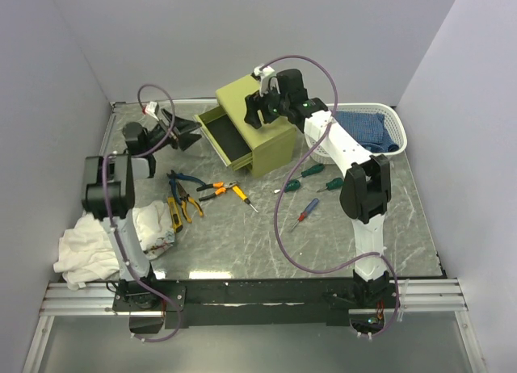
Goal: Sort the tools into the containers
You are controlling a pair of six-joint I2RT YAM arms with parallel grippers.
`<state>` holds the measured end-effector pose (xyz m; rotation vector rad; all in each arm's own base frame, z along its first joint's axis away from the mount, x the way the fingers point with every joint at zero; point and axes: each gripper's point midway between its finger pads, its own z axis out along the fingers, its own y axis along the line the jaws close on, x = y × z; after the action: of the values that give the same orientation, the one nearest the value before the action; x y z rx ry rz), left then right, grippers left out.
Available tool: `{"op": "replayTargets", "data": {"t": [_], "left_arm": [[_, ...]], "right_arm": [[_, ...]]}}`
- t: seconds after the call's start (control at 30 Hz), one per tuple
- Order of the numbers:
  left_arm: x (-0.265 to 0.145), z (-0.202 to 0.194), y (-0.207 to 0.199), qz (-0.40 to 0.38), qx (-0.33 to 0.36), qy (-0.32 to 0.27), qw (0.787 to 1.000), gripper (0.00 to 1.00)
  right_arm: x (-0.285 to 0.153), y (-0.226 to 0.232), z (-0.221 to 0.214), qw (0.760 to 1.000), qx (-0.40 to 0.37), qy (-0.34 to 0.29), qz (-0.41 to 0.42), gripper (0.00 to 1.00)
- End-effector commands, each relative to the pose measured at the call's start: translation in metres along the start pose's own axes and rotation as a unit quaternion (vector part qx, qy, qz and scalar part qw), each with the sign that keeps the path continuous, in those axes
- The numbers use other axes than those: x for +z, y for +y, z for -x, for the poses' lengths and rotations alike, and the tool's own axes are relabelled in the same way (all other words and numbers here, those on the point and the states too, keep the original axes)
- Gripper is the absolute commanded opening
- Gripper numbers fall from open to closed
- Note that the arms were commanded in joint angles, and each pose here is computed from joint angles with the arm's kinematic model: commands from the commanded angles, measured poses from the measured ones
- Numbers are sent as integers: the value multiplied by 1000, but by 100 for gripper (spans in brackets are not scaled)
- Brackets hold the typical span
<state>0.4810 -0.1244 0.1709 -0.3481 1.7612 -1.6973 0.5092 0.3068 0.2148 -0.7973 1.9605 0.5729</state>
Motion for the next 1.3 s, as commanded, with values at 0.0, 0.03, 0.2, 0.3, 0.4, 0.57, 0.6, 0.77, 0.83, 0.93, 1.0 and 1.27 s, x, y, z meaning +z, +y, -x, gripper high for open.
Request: {"op": "replayTargets", "data": {"t": [0.0, 0.03, 0.2, 0.3, 0.4, 0.57, 0.6, 0.77, 0.83, 0.93, 1.0, 1.27], "left_arm": [[-22, 2, -40, 31, 143, 30, 989, 96], [-27, 1, -38, 47, 152, 33, 987, 96], [-61, 1, -24, 179, 201, 34, 963, 97], [-82, 24, -19, 282, 232, -20, 931, 96], [-92, 41, -21, 327, 246, -52, 911, 96], [-97, 58, -27, 347, 251, -84, 900, 96], [-98, 61, -30, 347, 255, -91, 898, 96], [-105, 70, -34, 364, 277, -95, 884, 97], [-108, 75, -39, 369, 297, -99, 875, 96], [-112, 82, -43, 376, 320, -105, 863, 97], [-116, 85, -37, 392, 327, -97, 854, 97], [-134, 92, -29, 446, 353, -56, 821, 96]], "right_arm": [[-1, -20, -112, 981, 76, 176, -40, 79], [-3, -23, -106, 982, 74, 168, -48, 79], [-41, -33, -64, 987, 39, 124, -97, 83], [-75, -37, -69, 985, 19, 131, -106, 84], [-109, -36, -102, 984, -6, 157, -84, 84], [-158, -11, -178, 969, -77, 231, 47, 85], [-162, -3, -185, 965, -97, 233, 76, 85], [-163, 3, -214, 938, -209, 241, 137, 84], [-153, 2, -220, 928, -230, 245, 161, 83], [-134, -4, -209, 918, -273, 229, 171, 82], [-125, -4, -208, 910, -297, 223, 185, 82], [-94, 4, -236, 871, -366, 227, 235, 79]]}}
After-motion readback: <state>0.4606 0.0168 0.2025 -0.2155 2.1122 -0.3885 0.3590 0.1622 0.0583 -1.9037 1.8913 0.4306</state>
